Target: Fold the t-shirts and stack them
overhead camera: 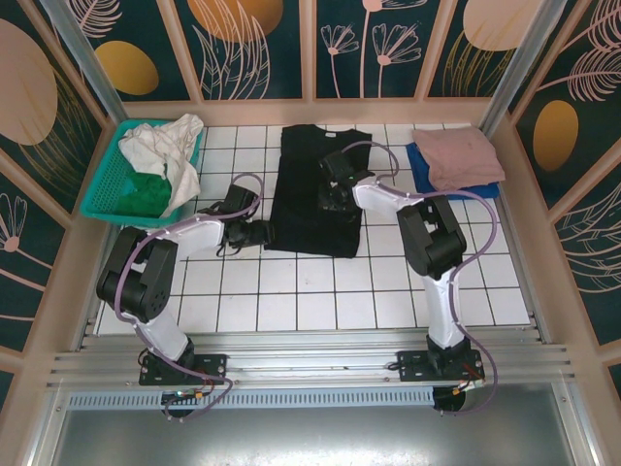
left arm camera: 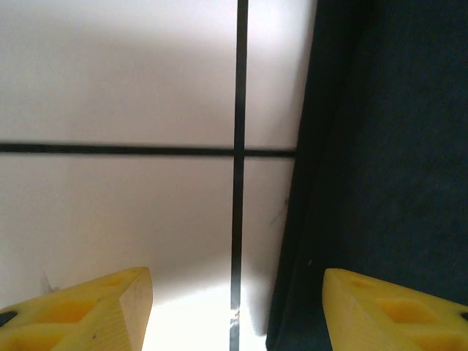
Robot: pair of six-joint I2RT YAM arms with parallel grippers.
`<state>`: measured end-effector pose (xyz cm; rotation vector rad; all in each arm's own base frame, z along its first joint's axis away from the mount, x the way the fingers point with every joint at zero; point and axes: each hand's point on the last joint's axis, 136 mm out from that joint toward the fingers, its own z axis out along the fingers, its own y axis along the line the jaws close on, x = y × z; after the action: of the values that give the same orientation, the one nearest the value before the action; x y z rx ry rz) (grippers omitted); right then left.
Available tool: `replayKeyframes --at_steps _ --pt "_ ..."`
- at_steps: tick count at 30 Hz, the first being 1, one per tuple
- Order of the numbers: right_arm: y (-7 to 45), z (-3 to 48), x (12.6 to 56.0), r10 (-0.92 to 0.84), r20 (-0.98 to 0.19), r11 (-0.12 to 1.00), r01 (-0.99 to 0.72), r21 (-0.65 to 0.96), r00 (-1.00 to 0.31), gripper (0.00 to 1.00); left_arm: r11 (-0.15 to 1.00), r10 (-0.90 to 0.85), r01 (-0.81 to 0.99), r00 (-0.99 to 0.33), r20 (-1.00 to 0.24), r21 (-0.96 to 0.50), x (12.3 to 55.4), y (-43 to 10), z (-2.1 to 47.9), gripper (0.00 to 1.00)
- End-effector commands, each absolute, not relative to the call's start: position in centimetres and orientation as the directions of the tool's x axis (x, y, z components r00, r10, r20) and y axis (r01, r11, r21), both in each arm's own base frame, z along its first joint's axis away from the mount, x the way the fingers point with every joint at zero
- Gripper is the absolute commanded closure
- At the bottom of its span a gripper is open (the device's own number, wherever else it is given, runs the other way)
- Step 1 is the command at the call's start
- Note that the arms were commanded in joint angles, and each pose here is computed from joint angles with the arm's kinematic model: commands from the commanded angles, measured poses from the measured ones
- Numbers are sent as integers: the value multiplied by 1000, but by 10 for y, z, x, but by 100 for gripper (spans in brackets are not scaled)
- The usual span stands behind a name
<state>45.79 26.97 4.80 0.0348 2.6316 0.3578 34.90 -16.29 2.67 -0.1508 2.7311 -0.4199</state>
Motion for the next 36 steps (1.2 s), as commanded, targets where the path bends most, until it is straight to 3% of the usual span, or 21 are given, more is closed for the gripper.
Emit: replayKeyframes --at_steps 1,5,10,15,21,26,28,33,36 --pt "248 42 480 86 -457 980 -8 200 -885 72 921 -181 -10 -897 -404 -390 356 -176 51 37" --pt "243 75 494 85 -497 983 -10 186 -864 73 921 -189 -19 -895 -403 -390 348 -174 52 36" --pt "258 103 457 79 -530 966 -66 251 -845 71 923 -205 -43 -896 -395 -383 340 -169 46 36" --pt "286 83 409 48 -506 945 -126 303 -861 71 903 -215 -33 -899 -383 -428 335 -178 40 36" --pt "285 50 416 43 -460 957 -96 275 -887 71 903 -209 -29 -902 -379 -429 345 -184 30 38" --pt "283 34 398 35 -424 952 -99 289 -905 71 870 -225 -5 -894 -387 -493 356 -199 36 40" --pt "275 27 385 35 -408 955 -89 282 -912 72 863 -218 -7 -907 -361 -505 356 -207 26 46" --pt "251 48 357 33 -441 954 -103 281 -897 69 853 -193 5 -926 -325 -522 335 -229 19 83" --pt "228 61 342 46 -461 967 -77 244 -886 64 835 -212 -6 -926 -312 -550 315 -234 23 95"
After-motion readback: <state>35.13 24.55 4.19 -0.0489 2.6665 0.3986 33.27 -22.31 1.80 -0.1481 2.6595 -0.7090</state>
